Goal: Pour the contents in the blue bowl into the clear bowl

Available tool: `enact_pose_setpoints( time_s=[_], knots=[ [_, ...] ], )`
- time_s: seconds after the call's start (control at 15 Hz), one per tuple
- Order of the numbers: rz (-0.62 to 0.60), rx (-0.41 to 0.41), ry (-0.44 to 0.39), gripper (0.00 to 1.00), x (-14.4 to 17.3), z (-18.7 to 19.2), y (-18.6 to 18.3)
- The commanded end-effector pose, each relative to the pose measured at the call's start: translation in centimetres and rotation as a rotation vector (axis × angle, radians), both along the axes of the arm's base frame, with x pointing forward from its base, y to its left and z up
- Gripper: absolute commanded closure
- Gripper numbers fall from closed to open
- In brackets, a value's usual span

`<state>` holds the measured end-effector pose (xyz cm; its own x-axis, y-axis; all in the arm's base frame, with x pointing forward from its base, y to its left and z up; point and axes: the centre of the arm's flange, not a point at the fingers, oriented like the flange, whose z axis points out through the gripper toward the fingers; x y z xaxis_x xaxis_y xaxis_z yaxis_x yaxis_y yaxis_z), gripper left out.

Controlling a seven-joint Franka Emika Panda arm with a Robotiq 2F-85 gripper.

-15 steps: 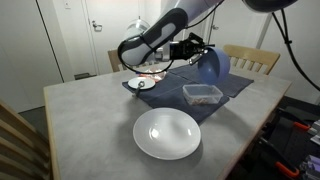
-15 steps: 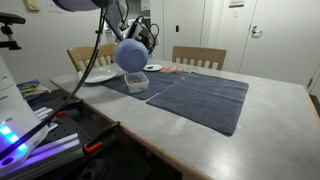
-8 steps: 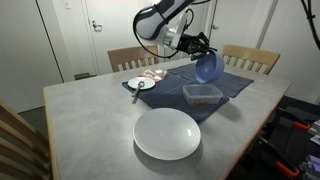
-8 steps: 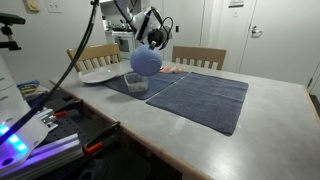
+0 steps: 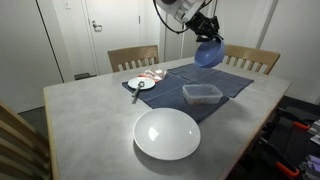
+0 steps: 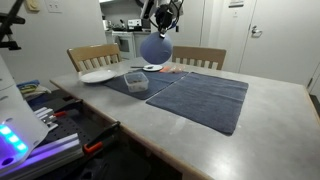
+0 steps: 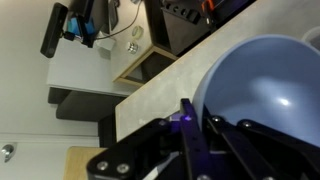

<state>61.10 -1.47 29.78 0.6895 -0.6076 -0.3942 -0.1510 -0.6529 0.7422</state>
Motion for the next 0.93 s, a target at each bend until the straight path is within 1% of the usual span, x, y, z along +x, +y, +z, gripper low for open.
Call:
enact_pose_setpoints(
  time_s=[0.0,0.13,0.4,0.67,0.8,0.87],
  knots=[
    [-0.009,0.093,-0.177,0.98,-6.8,1.2,-4.5],
    [-0.031,0.139,-0.275,0.98,-7.7,1.7,-6.6],
    [-0.104,0.249,-0.441,0.98,-10.6,1.2,-10.8],
    [-0.179,0.367,-0.595,0.98,-14.8,-1.6,-14.9],
    [-0.210,0.419,-0.680,0.98,-17.4,-3.5,-16.5],
    [-0.225,0.447,-0.720,0.98,-18.1,-4.3,-17.0]
  ],
)
